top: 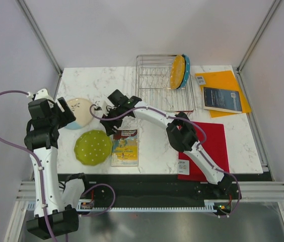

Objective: Load the plates into the dish rack

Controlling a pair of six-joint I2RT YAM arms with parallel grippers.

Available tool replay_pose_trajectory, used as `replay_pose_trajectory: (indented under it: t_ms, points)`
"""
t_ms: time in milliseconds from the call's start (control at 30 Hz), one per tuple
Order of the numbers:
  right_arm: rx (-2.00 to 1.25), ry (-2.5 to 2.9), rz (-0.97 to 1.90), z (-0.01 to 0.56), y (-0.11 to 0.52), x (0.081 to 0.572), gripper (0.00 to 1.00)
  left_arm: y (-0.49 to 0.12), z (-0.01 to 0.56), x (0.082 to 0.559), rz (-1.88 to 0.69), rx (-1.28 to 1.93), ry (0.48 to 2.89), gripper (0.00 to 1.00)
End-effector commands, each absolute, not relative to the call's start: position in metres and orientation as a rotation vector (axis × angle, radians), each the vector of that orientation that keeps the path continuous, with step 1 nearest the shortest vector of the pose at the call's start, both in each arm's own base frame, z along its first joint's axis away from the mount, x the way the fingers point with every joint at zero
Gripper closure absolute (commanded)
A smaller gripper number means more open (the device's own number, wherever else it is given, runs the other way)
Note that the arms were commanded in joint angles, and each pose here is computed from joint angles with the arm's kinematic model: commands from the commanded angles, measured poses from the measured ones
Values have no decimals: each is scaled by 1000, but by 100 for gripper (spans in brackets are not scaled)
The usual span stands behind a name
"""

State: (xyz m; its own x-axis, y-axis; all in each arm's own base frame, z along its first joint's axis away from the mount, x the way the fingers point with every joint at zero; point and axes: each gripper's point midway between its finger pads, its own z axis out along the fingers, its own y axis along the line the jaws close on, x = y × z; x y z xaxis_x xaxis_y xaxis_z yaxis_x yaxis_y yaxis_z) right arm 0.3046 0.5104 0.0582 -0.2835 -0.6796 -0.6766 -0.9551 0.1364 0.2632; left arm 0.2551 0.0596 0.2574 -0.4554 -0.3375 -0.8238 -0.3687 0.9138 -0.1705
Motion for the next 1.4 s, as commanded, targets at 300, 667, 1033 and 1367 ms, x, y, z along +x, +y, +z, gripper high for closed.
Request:
replay_pose_trajectory:
  t_ms: [300, 667, 1033, 1367]
  points:
    - [-1480, 2035, 1038, 23, 560, 291, 35, 56, 254, 254, 26, -449, 2116, 17]
    - [-1382, 2081, 948, 38, 545, 315, 100, 71, 275, 266, 109, -426, 2028, 17]
    - [-1038, 1878, 1063, 209, 521, 380, 100, 77, 299, 288, 91, -422, 1922, 16]
    - [-730, 1821, 1154, 322, 462, 412, 100, -11, 261, 311, -500, -152, 2011, 0]
